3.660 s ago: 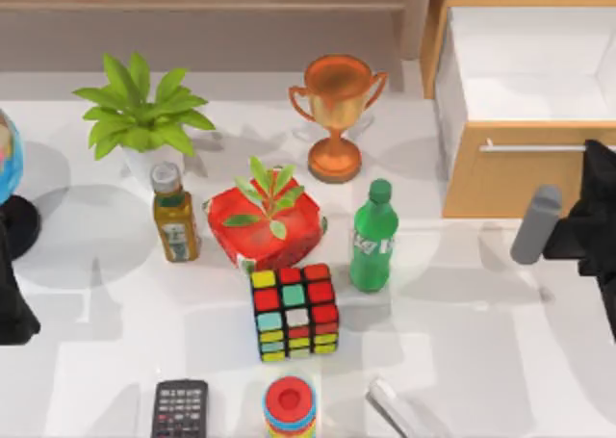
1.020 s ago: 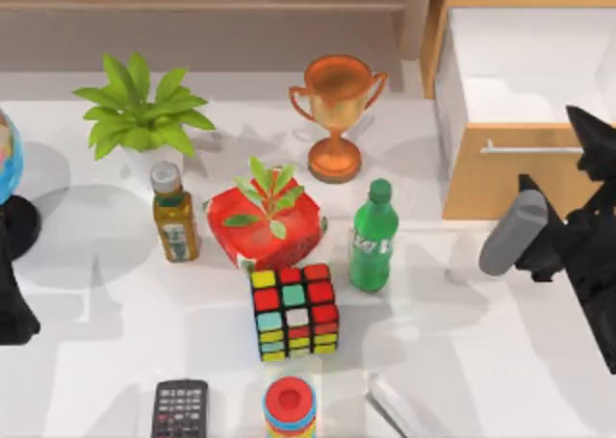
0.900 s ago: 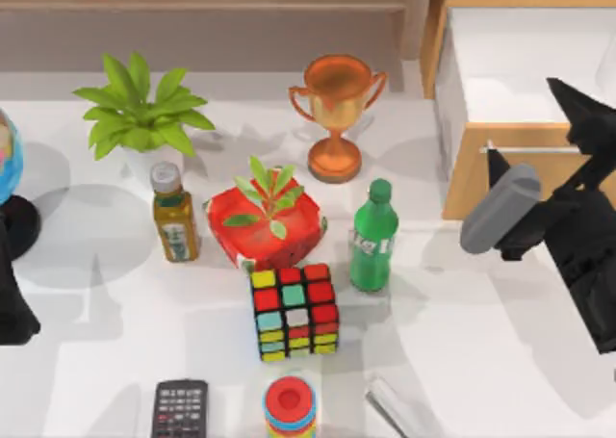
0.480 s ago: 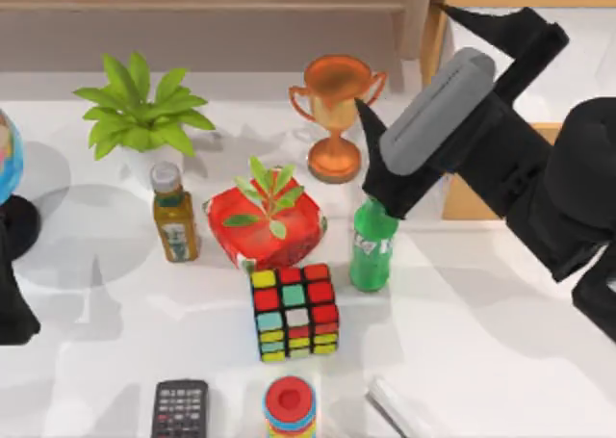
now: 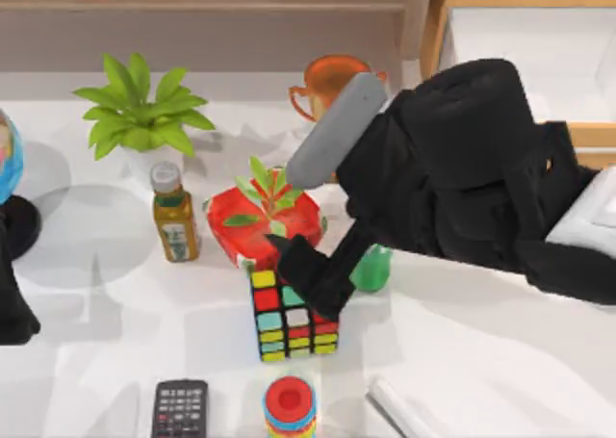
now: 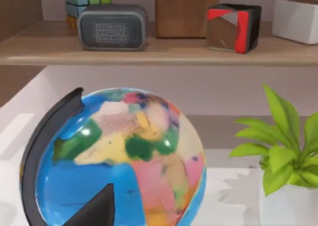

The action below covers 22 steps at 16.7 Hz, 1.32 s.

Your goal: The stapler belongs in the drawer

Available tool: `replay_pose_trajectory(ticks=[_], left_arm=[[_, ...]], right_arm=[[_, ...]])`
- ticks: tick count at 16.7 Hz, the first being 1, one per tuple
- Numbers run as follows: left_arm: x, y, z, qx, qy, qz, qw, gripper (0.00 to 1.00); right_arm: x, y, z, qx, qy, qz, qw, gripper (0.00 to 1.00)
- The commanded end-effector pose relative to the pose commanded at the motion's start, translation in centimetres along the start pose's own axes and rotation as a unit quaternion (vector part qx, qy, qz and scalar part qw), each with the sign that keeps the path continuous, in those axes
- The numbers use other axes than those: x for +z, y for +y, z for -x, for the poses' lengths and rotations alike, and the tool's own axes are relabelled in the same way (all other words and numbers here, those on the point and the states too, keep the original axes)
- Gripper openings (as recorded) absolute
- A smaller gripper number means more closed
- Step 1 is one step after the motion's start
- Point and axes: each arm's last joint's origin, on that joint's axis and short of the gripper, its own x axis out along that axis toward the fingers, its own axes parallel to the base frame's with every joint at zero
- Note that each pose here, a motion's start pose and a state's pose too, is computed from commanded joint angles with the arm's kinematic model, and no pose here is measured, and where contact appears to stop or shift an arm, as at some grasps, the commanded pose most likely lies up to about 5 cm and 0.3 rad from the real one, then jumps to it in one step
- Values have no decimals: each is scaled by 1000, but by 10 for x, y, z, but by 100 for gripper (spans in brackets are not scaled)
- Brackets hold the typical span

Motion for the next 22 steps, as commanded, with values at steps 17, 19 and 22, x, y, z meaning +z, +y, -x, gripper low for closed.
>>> replay_pose_trajectory(ticks=[17,19,22], left_arm=[[0,0,0,0,0,0,1000,100],[0,0,0,0,0,0,1000,100],[0,0,0,0,0,0,1000,100]], right_arm=[[-43,39,-11,18,470,-153,869,100],[-44,37,-11,17,469,-154,869,100],[-60,41,-16,17,470,-154,869,100]])
